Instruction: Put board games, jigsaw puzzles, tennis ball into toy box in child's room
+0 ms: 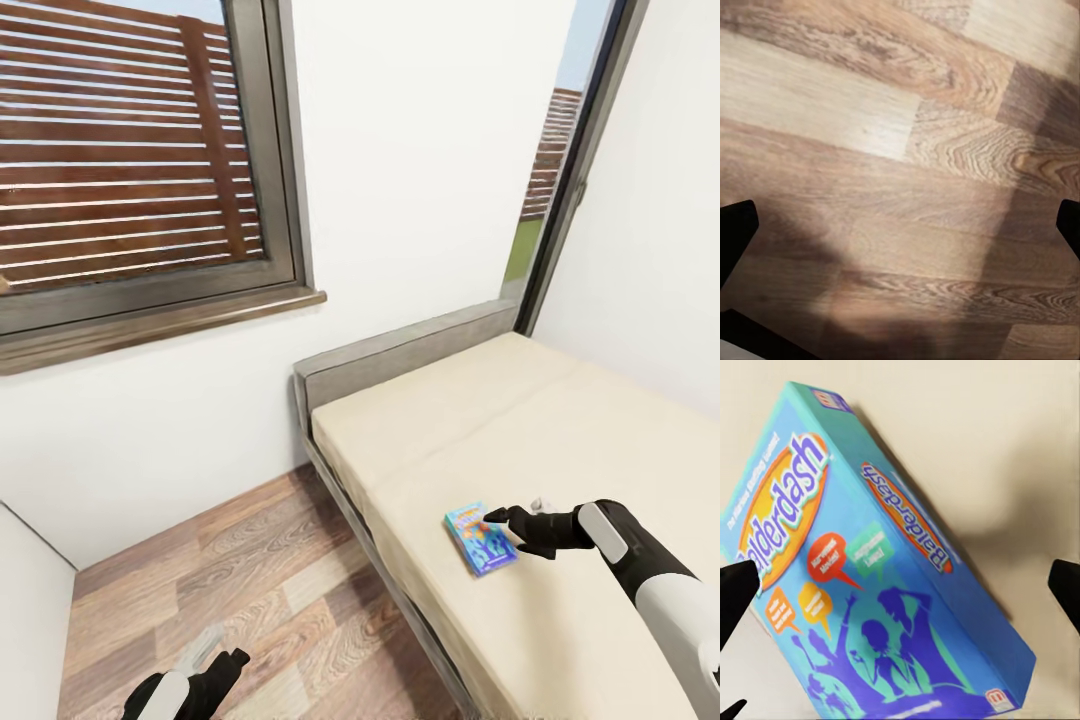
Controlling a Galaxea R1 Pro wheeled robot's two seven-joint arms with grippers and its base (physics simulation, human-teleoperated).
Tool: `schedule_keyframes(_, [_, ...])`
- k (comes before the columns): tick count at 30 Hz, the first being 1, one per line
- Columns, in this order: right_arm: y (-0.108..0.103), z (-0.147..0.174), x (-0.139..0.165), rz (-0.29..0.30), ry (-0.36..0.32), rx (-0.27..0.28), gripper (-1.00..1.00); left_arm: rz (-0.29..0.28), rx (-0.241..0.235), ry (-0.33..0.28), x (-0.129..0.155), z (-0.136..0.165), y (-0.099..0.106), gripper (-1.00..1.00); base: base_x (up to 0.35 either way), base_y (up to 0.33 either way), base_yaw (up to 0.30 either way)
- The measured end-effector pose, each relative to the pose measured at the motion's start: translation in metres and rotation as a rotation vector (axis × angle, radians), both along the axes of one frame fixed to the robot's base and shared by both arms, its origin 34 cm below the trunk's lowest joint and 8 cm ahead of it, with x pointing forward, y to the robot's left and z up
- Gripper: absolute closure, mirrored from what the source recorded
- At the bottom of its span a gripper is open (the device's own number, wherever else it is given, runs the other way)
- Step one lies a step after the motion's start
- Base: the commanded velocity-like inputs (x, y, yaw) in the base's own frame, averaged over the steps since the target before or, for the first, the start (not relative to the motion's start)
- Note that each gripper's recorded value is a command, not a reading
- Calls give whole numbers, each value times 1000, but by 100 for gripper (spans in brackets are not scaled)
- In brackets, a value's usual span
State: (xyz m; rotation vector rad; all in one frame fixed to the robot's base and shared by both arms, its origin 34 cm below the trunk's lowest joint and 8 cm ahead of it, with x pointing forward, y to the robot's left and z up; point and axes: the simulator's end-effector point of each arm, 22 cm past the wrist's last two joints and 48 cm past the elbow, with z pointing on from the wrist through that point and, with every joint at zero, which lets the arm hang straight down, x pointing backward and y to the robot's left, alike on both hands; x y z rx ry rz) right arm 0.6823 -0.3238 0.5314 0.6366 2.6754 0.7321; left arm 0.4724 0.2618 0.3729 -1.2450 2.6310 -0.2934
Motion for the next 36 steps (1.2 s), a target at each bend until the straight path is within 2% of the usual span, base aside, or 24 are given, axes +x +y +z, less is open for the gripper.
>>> schedule_keyframes(36, [2,0,0,3,-1,-2,-100,0,0,0,0,0,0,-100,-36,-22,4])
